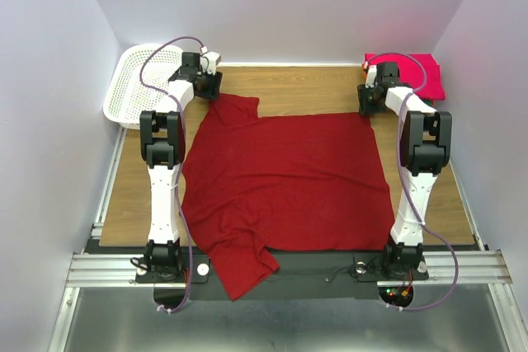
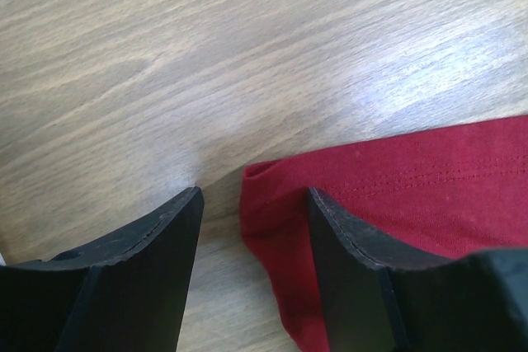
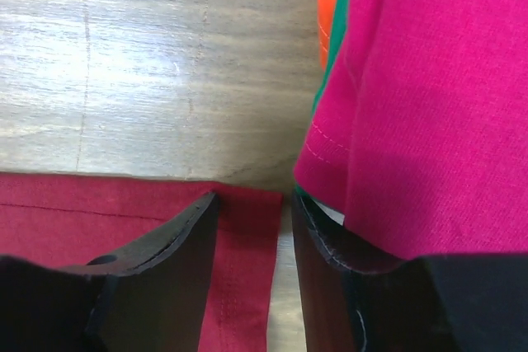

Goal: Fold and stack the t-shirts
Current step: Fold the tshirt

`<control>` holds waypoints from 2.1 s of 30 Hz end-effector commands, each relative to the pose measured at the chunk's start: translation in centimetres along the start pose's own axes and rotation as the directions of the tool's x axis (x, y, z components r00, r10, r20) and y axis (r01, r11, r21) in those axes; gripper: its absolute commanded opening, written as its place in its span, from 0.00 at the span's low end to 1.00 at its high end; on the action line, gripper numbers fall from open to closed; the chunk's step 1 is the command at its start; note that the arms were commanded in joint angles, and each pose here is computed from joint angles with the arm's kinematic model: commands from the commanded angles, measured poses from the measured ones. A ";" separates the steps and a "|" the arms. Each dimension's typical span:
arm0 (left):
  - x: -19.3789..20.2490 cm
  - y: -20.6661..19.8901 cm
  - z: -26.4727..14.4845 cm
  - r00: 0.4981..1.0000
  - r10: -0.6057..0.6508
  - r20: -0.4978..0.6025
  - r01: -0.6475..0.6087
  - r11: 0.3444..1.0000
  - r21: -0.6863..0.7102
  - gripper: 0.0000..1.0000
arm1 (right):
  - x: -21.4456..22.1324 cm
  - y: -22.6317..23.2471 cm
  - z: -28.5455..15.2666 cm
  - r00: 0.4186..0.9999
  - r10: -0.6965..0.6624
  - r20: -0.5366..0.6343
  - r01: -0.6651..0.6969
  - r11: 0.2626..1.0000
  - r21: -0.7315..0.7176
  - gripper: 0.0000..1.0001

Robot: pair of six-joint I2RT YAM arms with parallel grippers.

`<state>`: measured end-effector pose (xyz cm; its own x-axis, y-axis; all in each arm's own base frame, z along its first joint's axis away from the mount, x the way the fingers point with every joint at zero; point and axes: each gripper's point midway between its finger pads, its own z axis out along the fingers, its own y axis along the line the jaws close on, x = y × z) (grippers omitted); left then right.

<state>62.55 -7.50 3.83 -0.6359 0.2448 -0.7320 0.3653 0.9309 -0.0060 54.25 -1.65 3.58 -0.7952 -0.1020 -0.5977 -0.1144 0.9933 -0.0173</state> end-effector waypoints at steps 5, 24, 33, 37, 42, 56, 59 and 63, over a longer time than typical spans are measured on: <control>-1.0 0.1 0.3 1.000 0.011 0.013 -0.011 1.000 -0.010 0.65 | 1.9 0.4 1.6 0.999 0.013 -0.030 -0.014 1.000 -0.028 0.37; -11.4 -1.2 -7.7 0.961 0.007 0.277 -0.050 0.988 0.147 0.00 | -7.2 1.9 -4.7 0.979 0.024 0.203 0.002 0.992 -0.126 0.01; -11.8 -3.5 -14.4 0.947 0.106 0.302 -0.163 0.971 0.172 0.00 | -9.1 1.5 -8.6 0.961 -0.014 0.277 0.048 0.992 -0.115 0.01; -11.1 -4.7 -18.3 0.937 0.158 0.310 -0.218 0.961 0.171 0.00 | -8.6 1.1 -10.1 0.957 -0.044 0.287 0.079 0.991 -0.110 0.01; -7.8 -6.3 -20.8 0.937 0.200 0.286 -0.261 0.946 0.193 0.00 | -7.4 0.9 -11.8 0.950 -0.098 0.298 0.142 0.982 -0.128 0.01; 5.1 -11.5 -28.7 0.903 0.372 0.217 -0.417 0.882 0.222 0.00 | -0.5 -0.6 -13.0 0.951 -0.199 0.237 0.238 0.960 -0.149 0.00; 7.5 -12.8 -29.7 0.896 0.396 0.201 -0.437 0.866 0.241 0.00 | 1.0 0.2 -12.7 0.951 -0.213 0.225 0.258 0.947 -0.190 0.01; 13.8 -14.2 -29.7 0.877 0.468 0.107 -0.479 0.836 0.269 0.00 | 3.7 0.6 -11.9 0.947 -0.264 0.184 0.301 0.929 -0.214 0.01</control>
<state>31.82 -9.73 17.23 -0.3205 0.5289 -0.7859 0.7556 0.6431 0.1246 44.93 -2.29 10.43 -0.6663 -0.2715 -0.6945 -0.3994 0.9164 0.0250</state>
